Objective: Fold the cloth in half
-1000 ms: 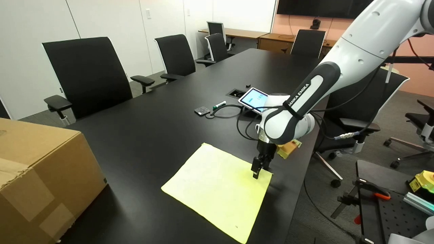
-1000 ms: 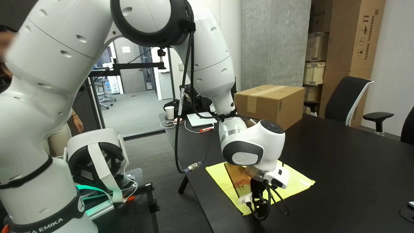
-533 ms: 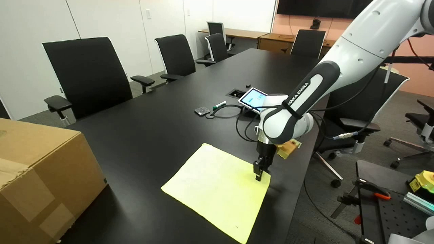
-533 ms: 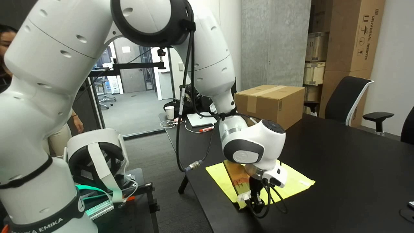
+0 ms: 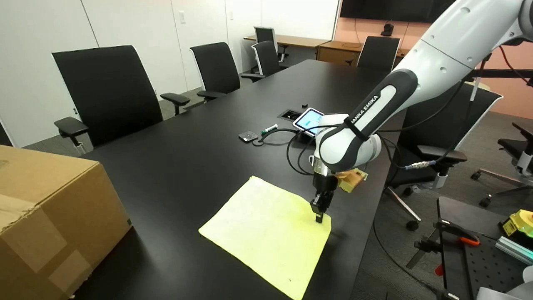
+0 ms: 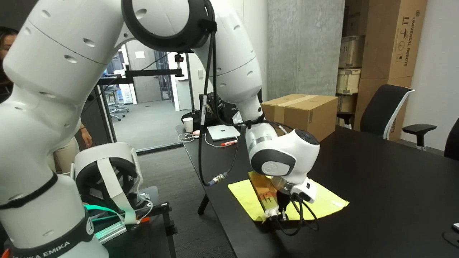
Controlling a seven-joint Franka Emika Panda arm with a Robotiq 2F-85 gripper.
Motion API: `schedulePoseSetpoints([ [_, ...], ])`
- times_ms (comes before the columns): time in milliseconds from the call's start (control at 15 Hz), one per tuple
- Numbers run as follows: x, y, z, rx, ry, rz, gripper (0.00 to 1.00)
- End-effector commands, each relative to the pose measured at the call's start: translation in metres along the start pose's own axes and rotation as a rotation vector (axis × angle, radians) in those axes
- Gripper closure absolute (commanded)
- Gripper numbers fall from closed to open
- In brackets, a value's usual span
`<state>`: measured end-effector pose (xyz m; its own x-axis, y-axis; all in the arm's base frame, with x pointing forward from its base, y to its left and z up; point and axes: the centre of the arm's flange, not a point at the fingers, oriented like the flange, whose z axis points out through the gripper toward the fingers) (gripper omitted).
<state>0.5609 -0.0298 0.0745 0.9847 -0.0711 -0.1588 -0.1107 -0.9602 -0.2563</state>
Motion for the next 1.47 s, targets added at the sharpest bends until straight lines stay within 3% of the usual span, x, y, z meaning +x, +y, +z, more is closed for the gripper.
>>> schedulePoseSetpoints([
  [0, 0.003, -0.005, -0.020, 0.041, -0.023, -0.036, 0.91],
  [400, 0.028, -0.016, -0.048, 0.075, -0.040, -0.062, 0.93],
  [1000, 0.121, -0.060, -0.114, 0.055, -0.026, -0.116, 0.94],
  [1400, 0.183, -0.098, -0.114, -0.010, -0.044, -0.071, 0.96],
])
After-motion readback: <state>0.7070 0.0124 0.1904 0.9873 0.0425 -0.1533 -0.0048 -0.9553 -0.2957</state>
